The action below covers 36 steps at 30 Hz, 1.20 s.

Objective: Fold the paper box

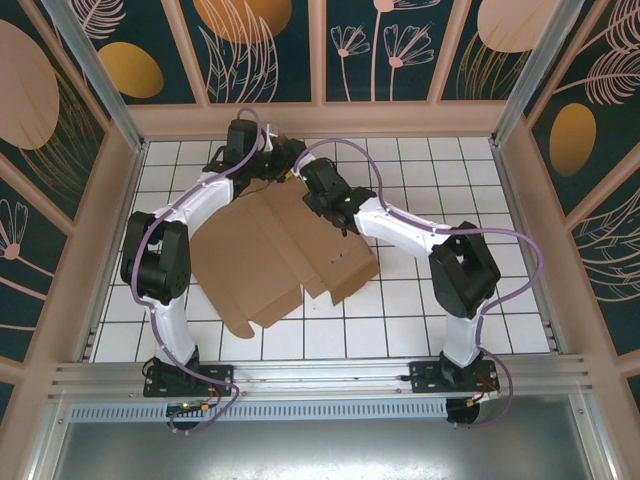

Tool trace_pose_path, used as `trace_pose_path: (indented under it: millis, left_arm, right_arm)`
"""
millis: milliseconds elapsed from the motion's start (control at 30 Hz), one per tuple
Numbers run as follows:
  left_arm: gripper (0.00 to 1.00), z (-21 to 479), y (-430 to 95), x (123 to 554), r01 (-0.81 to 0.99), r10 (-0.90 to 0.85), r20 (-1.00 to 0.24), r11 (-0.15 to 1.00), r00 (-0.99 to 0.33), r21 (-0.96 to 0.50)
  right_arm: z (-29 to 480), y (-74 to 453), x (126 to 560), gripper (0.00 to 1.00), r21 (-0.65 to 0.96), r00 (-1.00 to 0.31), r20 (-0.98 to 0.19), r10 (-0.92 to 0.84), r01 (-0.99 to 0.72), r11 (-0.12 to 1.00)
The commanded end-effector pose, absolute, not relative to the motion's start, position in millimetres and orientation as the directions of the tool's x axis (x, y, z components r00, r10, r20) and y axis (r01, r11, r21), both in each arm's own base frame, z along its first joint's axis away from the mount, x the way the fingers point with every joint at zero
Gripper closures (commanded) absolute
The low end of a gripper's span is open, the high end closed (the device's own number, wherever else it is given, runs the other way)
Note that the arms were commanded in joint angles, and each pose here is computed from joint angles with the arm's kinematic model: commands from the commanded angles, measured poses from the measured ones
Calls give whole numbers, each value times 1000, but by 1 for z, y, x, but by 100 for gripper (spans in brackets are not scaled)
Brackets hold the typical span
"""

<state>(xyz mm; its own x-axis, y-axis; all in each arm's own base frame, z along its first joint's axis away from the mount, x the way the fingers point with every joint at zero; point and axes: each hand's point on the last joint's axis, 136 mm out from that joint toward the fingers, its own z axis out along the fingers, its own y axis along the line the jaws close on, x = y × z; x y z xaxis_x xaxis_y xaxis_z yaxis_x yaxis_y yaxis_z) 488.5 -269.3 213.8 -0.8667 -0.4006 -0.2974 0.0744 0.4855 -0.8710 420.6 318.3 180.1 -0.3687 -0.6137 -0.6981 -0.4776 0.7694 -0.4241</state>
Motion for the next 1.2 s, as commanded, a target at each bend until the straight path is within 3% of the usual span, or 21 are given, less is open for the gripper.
trace_pose_path:
  millis: [0,133,233,500,767,867,1033,1100,1167]
  left_arm:
    - [38,219,-274,489,104,-379,-324,497,-867,-861]
    - [38,227,-272,490,128,-358,-359,532,-862,-837]
    - [44,226,-272,492,132,-331,-363,554,-871,-822]
    - [76,226,-263,492,124,-322,-361,572,-876,-811]
    - [95,226,-252,491,116,-340,-348,550,-874,-827]
    - [100,226,-251,488,122,-344,-343,528,-874,-841]
    - [100,225,-251,485,130,-340,-338,511,-877,-850]
    - [100,225,-250,485,136,-342,-341,503,-876,-854]
    - [100,227,-249,485,142,-346,-342,492,-874,-859]
  right_arm:
    - [200,327,422,100,-472,-323,-706,-630,-448,759]
    - [200,333,420,100,-515,-311,-684,-660,-436,738]
    - [200,341,417,100,-555,-293,-660,-692,-429,712]
    - [194,351,418,100,-589,-305,-632,-713,-408,697]
    - [198,360,415,100,-599,-300,-634,-713,-393,698]
    - [197,358,415,90,-600,-303,-633,-713,-390,699]
    - [198,355,414,65,-595,-302,-640,-706,-386,705]
    - [201,355,411,42,-571,-300,-660,-689,-397,719]
    - [208,362,400,27,-511,-282,-695,-661,-452,731]
